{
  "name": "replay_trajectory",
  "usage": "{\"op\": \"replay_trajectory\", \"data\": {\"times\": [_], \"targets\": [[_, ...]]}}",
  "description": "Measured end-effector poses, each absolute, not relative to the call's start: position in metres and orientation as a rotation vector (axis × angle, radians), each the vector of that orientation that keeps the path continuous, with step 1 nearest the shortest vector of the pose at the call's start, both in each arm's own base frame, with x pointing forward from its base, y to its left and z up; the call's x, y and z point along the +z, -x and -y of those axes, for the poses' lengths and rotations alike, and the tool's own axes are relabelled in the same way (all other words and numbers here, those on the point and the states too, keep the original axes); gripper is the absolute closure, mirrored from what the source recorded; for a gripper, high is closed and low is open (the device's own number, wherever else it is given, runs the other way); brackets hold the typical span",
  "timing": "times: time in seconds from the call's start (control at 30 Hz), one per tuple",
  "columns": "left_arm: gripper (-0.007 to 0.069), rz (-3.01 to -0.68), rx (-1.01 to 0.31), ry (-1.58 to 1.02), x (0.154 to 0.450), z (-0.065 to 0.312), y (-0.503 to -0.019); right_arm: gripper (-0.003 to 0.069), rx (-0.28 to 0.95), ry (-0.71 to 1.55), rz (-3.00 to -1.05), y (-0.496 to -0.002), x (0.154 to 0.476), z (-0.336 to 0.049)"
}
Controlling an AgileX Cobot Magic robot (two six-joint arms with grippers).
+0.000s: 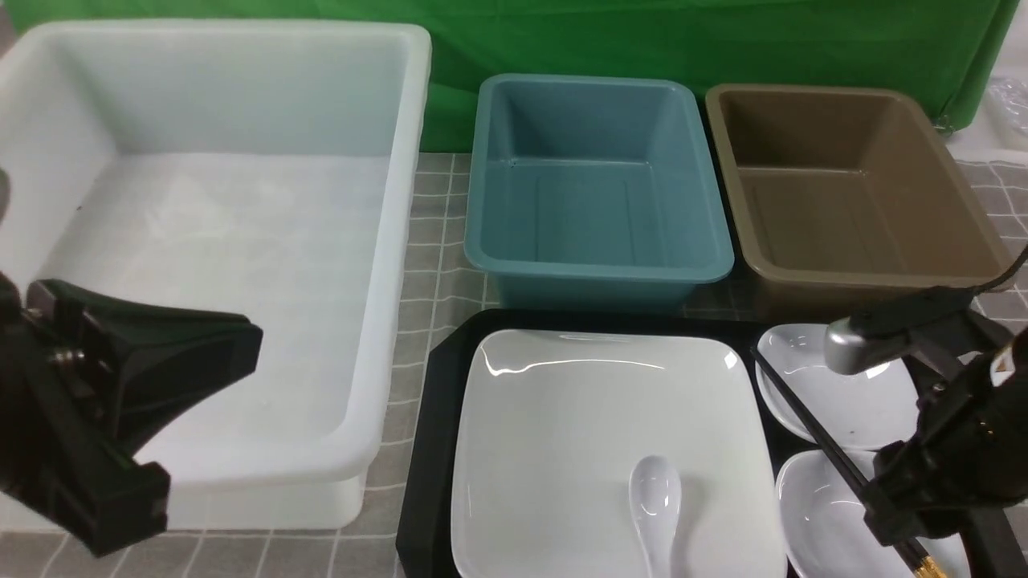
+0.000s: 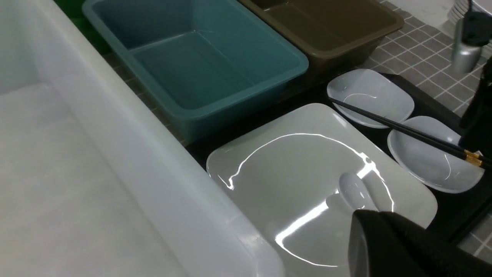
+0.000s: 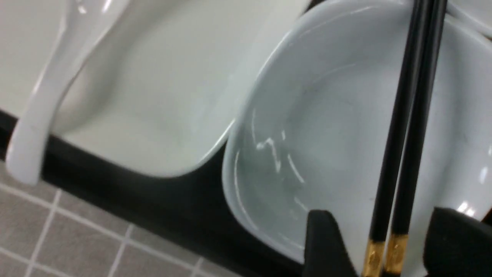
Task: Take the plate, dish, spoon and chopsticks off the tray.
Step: Use the right arm to grab a pair of chopsticks from the plate, then use the right arm to put the chopsticks into the small storage box on the right
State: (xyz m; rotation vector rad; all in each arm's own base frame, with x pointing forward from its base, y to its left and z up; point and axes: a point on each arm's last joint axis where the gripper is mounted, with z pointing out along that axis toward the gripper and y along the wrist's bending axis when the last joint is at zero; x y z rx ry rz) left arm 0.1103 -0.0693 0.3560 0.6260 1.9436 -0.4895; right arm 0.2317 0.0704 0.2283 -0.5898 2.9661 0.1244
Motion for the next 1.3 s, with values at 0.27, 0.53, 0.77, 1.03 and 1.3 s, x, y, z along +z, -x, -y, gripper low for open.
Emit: {"op": "replay_trajectory", "data": {"times": [0.27,0.53,0.77,1.03,1.3], "targets": [[0.062,-1.931,-0.479,-0.639,0.357,0.069,-0.11,0.0236,0.106,0.494,-3.046,-0.251,0.199,-0.061],[0.062,-1.929,-0.478,-0.639,0.357,0.069,-0.11,0.0256,0.1,0.491,-3.099,-0.26,0.175,-0.062],[0.062,-1.924,-0.477,-0.635,0.357,0.069,-0.11,0.0504,0.1,0.571,-3.089,-0.26,0.175,-0.062],[0.062,-1.871,-0.451,-0.605,0.362,0.068,-0.114,0.0511,0.1,0.732,-3.009,-0.247,0.203,-0.06],[0.062,-1.694,-0.419,-0.521,0.378,0.066,-0.121,0.0511,0.253,0.601,-2.688,-0.258,0.276,-0.077]]}}
